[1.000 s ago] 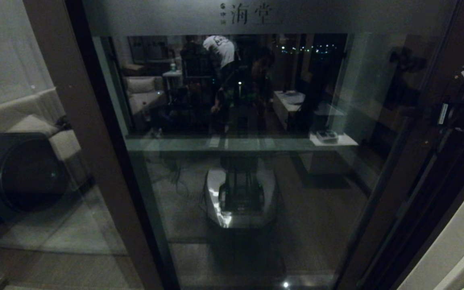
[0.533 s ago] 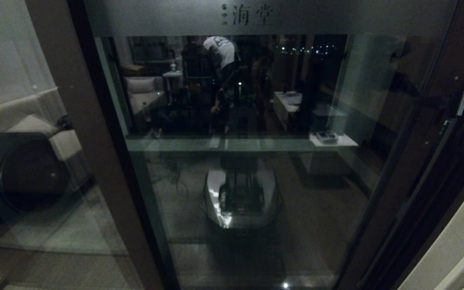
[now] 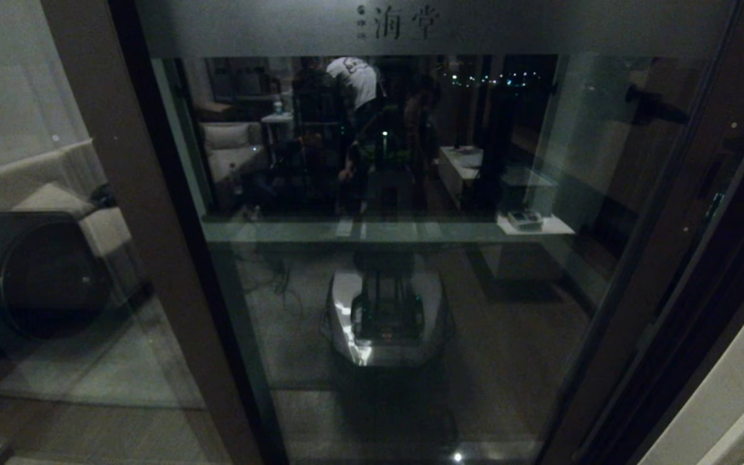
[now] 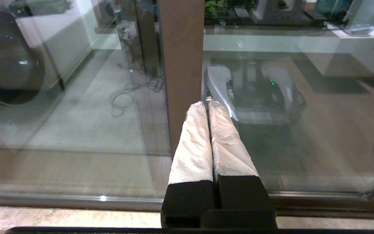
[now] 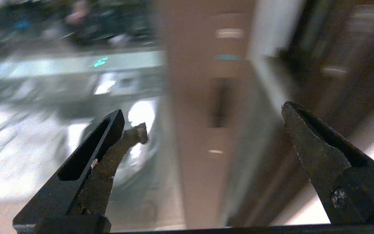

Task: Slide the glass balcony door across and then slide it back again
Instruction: Open the slid door

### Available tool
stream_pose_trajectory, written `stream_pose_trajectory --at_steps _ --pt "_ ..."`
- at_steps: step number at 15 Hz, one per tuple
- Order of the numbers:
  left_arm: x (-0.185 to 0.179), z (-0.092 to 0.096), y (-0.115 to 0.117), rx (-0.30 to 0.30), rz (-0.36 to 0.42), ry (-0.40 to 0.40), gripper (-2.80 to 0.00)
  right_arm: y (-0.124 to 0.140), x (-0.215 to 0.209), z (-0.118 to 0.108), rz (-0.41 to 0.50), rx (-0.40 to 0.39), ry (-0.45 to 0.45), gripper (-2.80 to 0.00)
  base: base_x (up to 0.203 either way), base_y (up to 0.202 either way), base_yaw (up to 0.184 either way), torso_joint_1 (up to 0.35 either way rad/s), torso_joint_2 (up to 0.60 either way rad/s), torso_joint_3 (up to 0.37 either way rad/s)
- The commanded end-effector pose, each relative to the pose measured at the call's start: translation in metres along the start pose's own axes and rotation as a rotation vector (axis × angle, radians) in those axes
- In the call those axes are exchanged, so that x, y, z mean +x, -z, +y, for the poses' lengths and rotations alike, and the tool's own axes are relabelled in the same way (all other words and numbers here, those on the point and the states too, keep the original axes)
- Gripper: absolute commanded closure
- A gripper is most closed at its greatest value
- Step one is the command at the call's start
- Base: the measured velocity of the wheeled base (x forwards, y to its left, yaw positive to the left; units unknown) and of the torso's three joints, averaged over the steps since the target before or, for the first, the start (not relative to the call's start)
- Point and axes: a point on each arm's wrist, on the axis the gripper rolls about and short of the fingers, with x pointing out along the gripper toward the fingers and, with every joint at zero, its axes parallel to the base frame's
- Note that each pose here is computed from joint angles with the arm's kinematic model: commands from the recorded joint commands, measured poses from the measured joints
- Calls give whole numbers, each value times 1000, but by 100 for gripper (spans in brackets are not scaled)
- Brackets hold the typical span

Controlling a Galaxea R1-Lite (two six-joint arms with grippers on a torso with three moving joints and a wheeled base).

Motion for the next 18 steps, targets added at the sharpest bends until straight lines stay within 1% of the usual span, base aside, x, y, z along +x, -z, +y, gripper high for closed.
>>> stream_pose_trajectory --at_steps 1,4,7,10,11,15,18 --pt "0 0 0 0 0 0 0 -3 -3 -1 -11 -5 11 0 0 0 0 0 0 0" --pt "0 0 0 0 0 0 0 -3 8 -6 -9 0 13 0 0 0 0 0 0 0" --pt "0 0 0 0 0 0 0 5 37 -21 17 16 28 0 0 0 0 0 0 0" --pt "0 0 0 0 0 0 0 14 69 -39 36 24 125 0 0 0 0 0 0 0" --pt "0 0 0 0 0 0 0 16 75 -43 39 26 143 0 0 0 0 0 0 0" --pt "0 0 0 0 0 0 0 18 81 -50 39 30 158 0 0 0 0 0 0 0" --pt "0 0 0 0 0 0 0 25 90 -53 54 38 152 0 0 0 0 0 0 0"
